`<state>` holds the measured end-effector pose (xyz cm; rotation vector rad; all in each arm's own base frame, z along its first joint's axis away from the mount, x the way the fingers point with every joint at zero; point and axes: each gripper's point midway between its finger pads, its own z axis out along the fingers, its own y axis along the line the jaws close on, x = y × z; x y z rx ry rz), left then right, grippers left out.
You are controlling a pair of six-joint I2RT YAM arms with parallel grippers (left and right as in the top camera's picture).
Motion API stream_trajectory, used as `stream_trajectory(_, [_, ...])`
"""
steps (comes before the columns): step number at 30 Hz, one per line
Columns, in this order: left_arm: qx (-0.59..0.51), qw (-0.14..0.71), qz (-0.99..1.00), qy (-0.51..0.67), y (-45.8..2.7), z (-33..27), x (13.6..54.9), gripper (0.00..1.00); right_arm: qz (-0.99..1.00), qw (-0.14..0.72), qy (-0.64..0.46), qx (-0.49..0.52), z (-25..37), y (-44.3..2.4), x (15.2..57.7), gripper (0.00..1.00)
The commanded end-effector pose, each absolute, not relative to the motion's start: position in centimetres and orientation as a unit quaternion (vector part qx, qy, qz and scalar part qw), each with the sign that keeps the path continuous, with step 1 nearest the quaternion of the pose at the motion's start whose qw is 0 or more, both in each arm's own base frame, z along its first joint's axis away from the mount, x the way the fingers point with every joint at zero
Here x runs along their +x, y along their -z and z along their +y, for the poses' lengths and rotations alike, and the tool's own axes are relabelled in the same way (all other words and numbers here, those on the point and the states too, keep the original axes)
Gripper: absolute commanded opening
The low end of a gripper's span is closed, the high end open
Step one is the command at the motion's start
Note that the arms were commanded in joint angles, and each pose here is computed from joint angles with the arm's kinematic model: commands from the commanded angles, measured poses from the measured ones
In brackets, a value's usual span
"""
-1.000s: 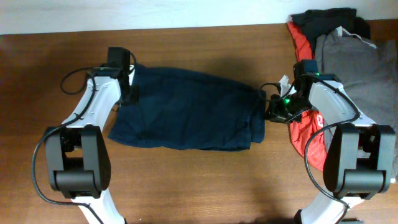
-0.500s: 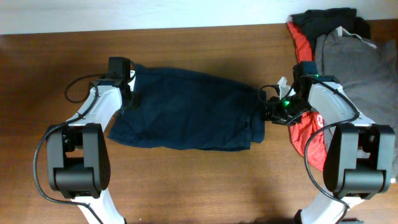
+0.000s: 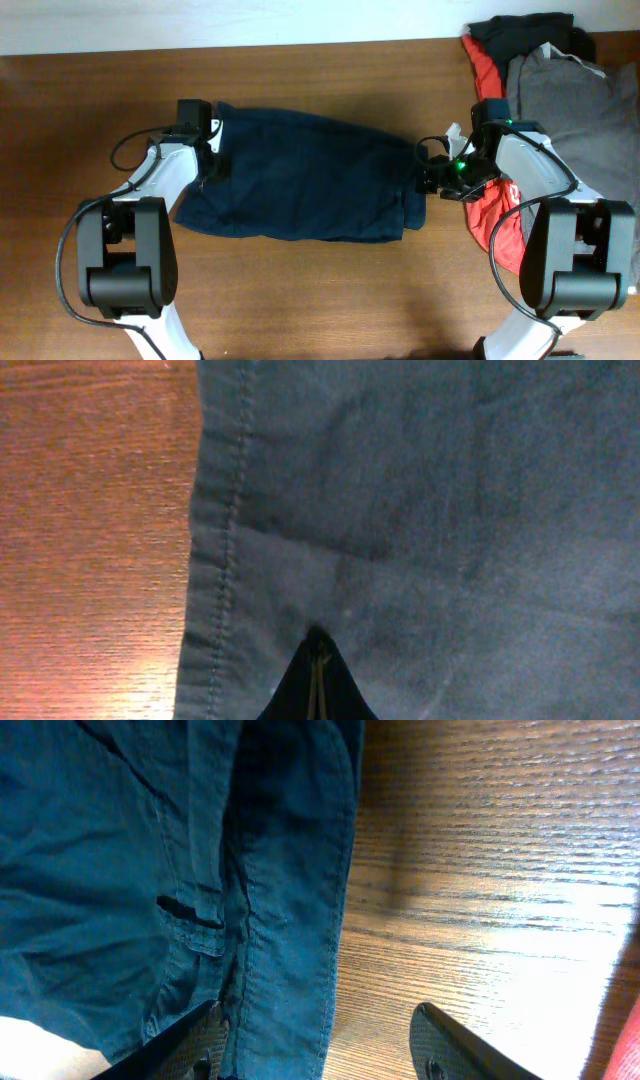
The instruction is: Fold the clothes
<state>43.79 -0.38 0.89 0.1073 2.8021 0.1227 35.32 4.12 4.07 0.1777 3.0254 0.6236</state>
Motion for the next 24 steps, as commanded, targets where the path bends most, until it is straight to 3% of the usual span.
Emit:
stream_trajectory(1, [0.035, 0.133, 0.99, -0.037, 1.7, -0.5, 42.7, 0.0, 0.977, 0.037, -0.204, 0.055, 4.1, -4.7, 35.5, 0.66])
stream_trajectory(24, [0.036, 0.112, 0.992, -0.037, 3.7, -0.5, 42.2, 0.0, 0.969, 0.099, -0.221, 0.056, 10.4, 0.6, 36.5, 0.66])
